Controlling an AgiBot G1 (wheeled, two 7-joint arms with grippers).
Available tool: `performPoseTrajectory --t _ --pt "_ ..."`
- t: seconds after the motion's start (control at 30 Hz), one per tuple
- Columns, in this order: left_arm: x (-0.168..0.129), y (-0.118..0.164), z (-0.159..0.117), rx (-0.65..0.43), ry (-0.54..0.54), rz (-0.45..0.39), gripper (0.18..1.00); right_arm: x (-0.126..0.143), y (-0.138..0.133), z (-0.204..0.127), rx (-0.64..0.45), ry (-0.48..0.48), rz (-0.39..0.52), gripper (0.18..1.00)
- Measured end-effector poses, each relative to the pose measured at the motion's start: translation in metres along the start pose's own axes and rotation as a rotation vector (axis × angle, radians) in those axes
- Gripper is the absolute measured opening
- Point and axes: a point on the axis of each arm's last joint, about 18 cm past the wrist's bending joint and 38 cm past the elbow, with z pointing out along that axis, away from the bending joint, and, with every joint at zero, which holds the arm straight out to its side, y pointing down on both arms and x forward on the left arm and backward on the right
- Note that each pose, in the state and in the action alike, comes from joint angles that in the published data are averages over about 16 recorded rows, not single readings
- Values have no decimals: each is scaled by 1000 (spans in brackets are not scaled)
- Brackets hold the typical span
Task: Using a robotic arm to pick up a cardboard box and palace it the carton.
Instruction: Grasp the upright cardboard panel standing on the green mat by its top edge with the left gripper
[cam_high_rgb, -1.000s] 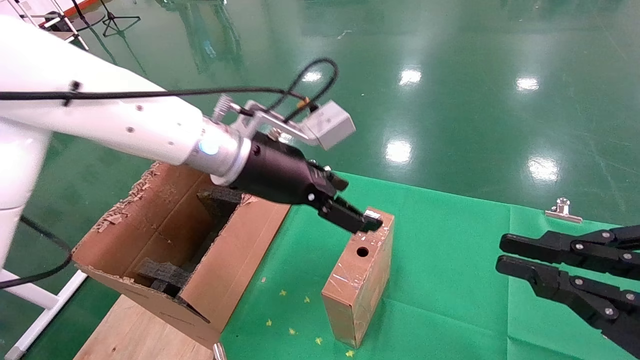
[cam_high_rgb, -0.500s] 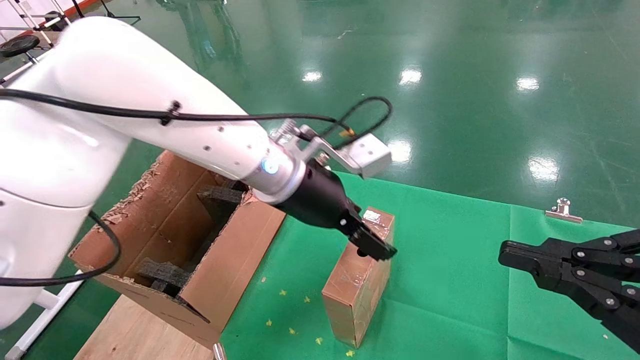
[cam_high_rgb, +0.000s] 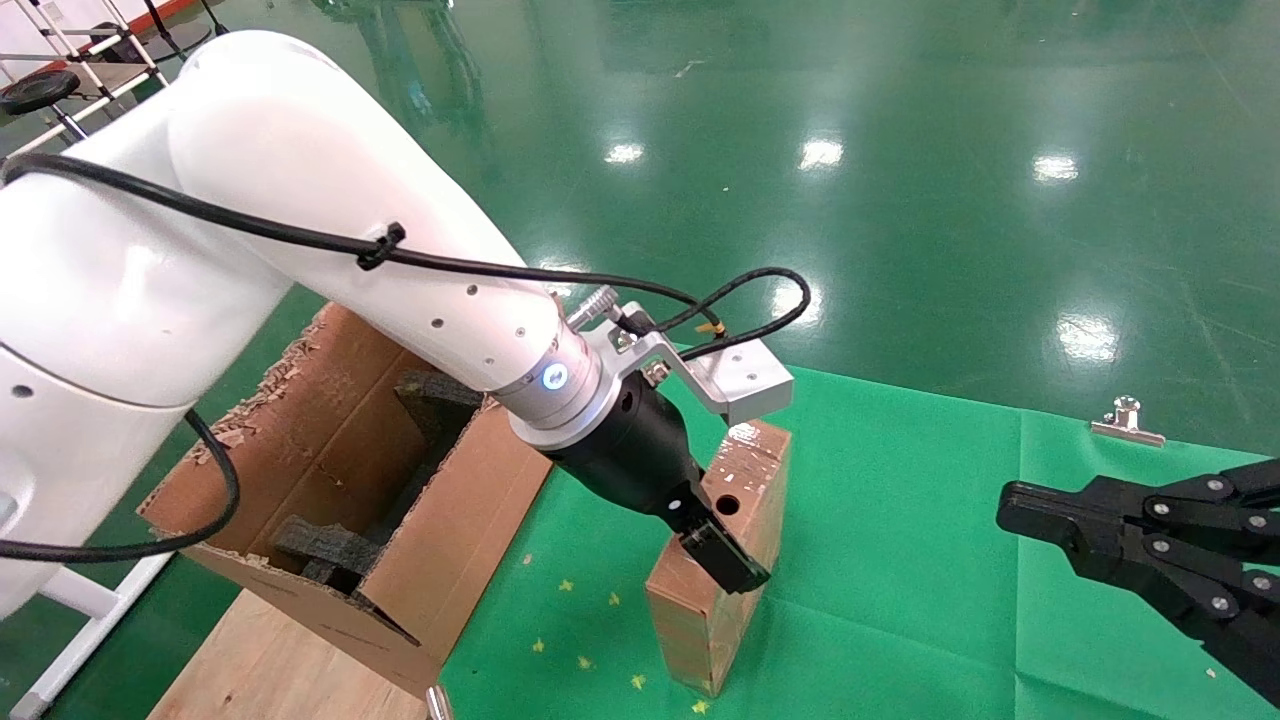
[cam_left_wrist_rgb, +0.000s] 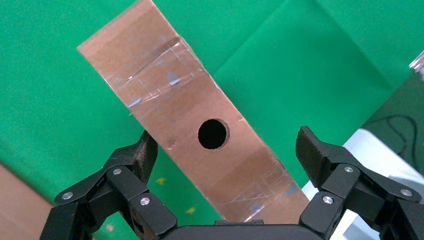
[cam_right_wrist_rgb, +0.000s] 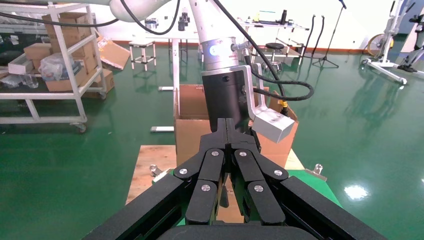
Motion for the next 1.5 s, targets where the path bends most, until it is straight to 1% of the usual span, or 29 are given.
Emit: performPoseTrajectory --t 0.23,0.5,0.7,0.87,0.93,1.13,1.33,1.5 --pt "-1 1 0 -32 -24 24 1001 0 0 0 0 0 0 191" --pt "-2 1 0 -42 -32 34 1001 0 0 0 0 1 0 192" --pt "-1 1 0 -39 -31 33 992 0 0 0 0 1 0 204" --pt "-1 1 0 -37 -29 31 969 0 0 0 0 1 0 235" --pt "-1 1 0 -36 -29 30 958 0 0 0 0 1 0 260" --pt "-2 1 0 -34 -28 28 890 0 0 0 0 1 0 337" --pt "-2 1 0 -33 -28 27 791 0 0 0 0 1 0 450" --pt "-3 0 -1 -31 -29 26 675 0 0 0 0 1 0 555"
